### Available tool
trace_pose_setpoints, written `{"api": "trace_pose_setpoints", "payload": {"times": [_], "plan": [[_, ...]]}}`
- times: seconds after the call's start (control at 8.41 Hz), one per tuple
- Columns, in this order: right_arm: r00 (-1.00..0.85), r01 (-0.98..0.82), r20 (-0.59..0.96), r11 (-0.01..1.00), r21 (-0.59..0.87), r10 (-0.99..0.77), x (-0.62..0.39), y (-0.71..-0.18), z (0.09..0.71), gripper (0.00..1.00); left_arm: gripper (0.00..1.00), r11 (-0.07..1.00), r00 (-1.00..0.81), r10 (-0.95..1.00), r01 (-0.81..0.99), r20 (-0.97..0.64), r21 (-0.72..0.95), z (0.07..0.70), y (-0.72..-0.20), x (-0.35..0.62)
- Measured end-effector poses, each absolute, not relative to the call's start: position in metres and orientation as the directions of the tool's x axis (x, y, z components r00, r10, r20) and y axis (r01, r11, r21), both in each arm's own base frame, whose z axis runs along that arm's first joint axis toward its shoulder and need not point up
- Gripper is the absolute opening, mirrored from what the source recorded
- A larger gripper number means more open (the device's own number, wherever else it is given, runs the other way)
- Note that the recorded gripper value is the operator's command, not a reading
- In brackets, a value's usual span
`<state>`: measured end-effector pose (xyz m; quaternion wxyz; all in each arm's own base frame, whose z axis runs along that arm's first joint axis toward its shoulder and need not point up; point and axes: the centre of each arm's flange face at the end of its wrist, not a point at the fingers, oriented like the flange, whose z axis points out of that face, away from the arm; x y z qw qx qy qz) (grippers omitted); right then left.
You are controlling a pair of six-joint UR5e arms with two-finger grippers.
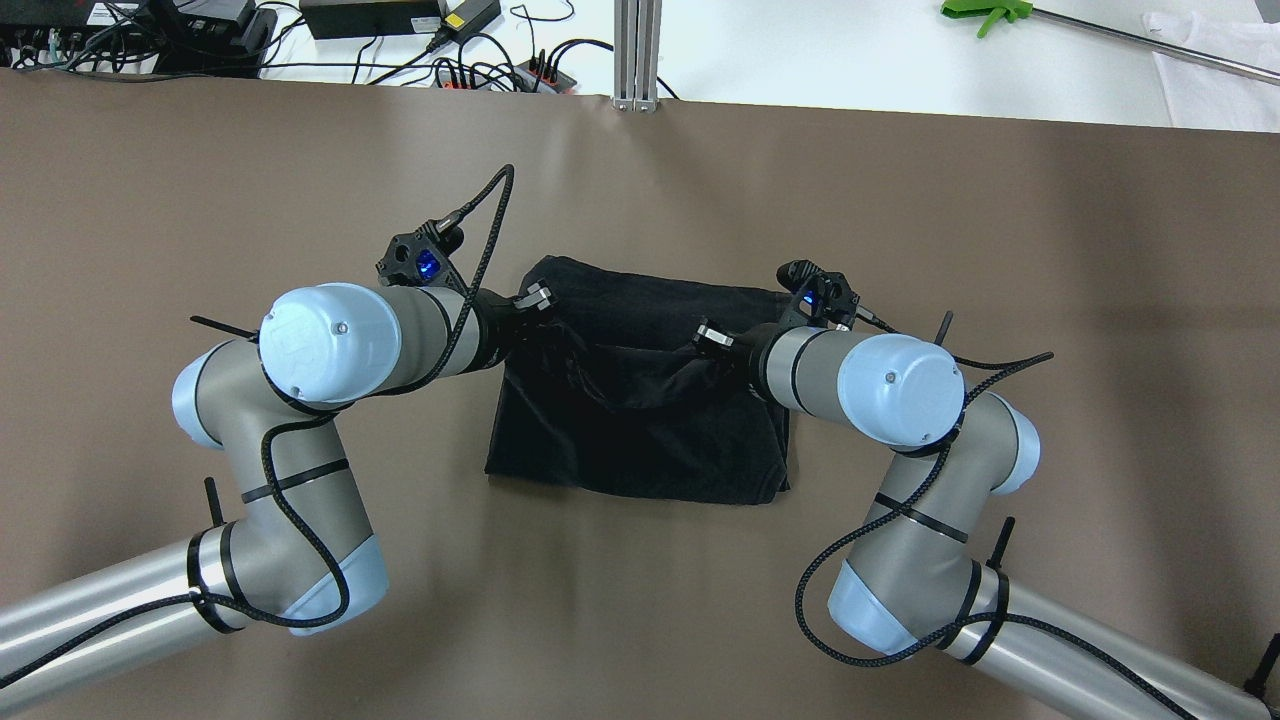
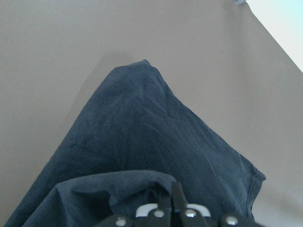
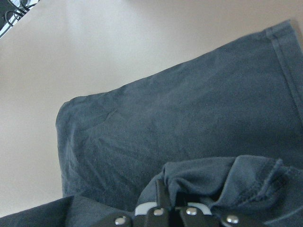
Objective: Fold clothes
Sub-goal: 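Lift both near corners and fold them over toward the far edge, then release the folded edge and raise both grippers away from the shirt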
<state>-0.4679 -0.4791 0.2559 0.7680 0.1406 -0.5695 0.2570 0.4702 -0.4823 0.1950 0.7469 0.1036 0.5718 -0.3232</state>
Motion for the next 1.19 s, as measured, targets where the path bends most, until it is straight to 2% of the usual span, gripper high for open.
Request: {"api": "trace_pose_setpoints", "payload": {"times": [0.12,0.24,0.36,0.71,1.19], "plan": [[0.221,-0.557,0.946,0.827,-0.077,0.237,-0.468,-0.48,0.257,0.95,0.0,0.769,0.139,-0.364,0.602,-0.921,-0.213,0.194,-0.486,0.474],[0.222,-0.558,0.946,0.827,-0.076,0.237,-0.468,-0.481,0.258,0.94,0.09,0.771,0.141,-0.359,0.602,-0.923,-0.208,0.193,-0.488,0.475],[0.222,-0.56,0.946,0.825,-0.076,0.238,-0.468,-0.481,0.258,0.94,0.99,0.772,0.144,-0.353,0.603,-0.925,-0.201,0.192,-0.49,0.475],[0.22,-0.584,0.945,0.808,-0.072,0.243,-0.456,-0.493,0.259,0.94,1.0,0.773,0.156,-0.324,0.612,-0.933,-0.166,0.192,-0.501,0.463],[0.245,-0.545,0.946,0.837,-0.047,0.213,-0.434,-0.511,0.258,0.94,1.0,0.788,0.171,-0.32,0.594,-0.932,-0.162,0.197,-0.534,0.419]]}}
